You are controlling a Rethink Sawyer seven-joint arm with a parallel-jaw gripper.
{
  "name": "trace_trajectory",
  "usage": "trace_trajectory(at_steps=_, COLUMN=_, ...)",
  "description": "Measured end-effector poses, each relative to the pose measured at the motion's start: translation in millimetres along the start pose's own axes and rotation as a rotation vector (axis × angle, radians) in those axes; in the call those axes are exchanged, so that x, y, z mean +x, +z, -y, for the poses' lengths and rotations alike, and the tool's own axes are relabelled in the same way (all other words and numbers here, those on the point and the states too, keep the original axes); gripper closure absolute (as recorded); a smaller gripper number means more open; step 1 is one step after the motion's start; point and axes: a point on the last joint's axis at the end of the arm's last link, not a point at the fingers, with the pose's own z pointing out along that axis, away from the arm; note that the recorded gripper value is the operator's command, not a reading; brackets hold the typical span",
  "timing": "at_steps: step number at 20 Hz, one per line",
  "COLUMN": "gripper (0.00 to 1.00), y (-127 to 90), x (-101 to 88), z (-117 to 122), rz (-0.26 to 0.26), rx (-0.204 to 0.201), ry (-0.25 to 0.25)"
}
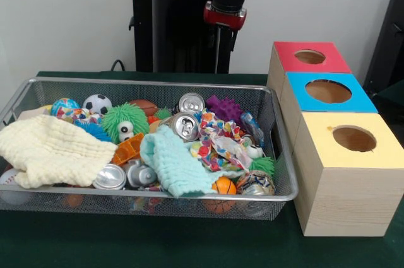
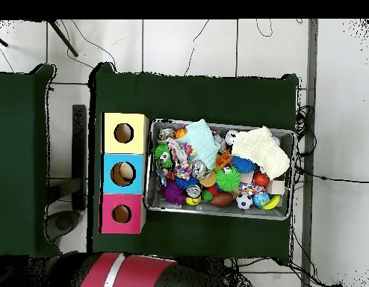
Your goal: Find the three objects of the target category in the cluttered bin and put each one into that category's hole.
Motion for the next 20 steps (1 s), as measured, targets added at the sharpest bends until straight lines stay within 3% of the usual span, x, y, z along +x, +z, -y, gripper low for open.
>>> trace_trajectory(at_steps=6, gripper=0.0, y=4, x=3.7, z=-12, rz=0.013, rx=0.038, ry=-0.01)
trace_trajectory(at_steps=12, gripper=0.0, y=18, x=23.9, z=-33, rz=-0.008, rx=0.074, ry=-0.023)
trace_trajectory(at_steps=20, gripper=0.0, y=33, x=35.1, z=-47, rz=-0.034, rx=0.074, ry=-0.004)
